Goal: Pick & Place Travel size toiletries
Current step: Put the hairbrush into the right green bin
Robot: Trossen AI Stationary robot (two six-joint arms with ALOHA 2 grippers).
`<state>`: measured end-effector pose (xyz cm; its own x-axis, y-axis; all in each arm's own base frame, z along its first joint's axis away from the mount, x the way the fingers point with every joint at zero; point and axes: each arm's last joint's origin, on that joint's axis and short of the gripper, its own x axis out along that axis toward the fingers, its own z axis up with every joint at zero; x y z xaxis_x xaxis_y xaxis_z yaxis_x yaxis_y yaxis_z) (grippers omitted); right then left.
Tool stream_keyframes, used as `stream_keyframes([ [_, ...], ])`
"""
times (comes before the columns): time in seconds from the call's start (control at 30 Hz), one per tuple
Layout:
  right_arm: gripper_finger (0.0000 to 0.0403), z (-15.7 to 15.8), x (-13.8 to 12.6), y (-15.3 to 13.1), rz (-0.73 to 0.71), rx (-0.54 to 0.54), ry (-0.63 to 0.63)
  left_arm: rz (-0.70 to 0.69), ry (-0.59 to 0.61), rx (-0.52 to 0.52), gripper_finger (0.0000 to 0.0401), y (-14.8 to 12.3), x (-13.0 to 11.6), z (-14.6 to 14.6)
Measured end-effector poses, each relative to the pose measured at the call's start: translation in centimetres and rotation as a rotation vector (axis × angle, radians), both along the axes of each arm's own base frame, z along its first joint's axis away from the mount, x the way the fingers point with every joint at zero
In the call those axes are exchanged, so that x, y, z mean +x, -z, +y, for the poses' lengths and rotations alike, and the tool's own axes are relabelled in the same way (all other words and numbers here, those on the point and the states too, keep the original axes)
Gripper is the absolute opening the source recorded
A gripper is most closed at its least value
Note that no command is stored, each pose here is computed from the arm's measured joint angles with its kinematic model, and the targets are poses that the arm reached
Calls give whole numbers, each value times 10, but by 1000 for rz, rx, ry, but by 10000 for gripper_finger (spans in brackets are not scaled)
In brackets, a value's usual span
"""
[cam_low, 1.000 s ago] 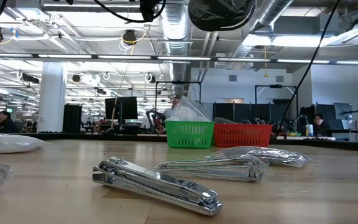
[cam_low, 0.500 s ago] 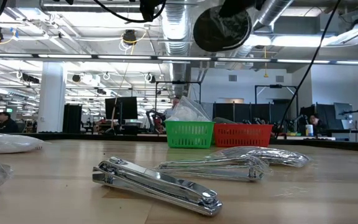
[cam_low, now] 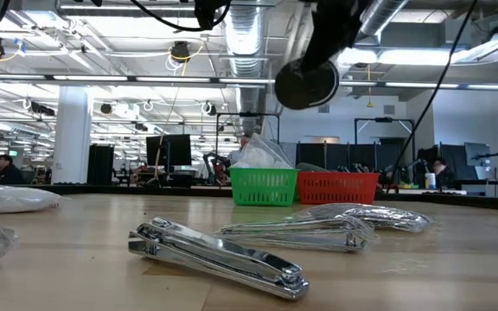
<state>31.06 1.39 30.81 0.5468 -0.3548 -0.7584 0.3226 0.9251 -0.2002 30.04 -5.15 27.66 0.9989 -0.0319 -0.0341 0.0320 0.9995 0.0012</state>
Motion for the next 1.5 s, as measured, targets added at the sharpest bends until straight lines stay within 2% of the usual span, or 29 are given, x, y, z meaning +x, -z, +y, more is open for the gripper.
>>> stream_keyframes([
  [0.5, 16, -83, -6, 1, 58, -6, 80, 0, 0, 0, 114, 0, 0, 0],
  [0.77, 16, -127, -12, 10, 99, 17, 99, 1, 0, 0, 114, 0, 0, 0],
  [0.97, 16, -161, -16, 15, 76, 51, 99, 1, 0, 0, 114, 0, 0, 0],
  [1.13, 16, -187, -23, 24, 91, 67, 133, 1, 0, 0, 114, 0, 0, 0],
  [1.5, 17, -240, -29, 68, 184, 118, 164, 1, 1, 29, 114, 0, 0, 0],
])
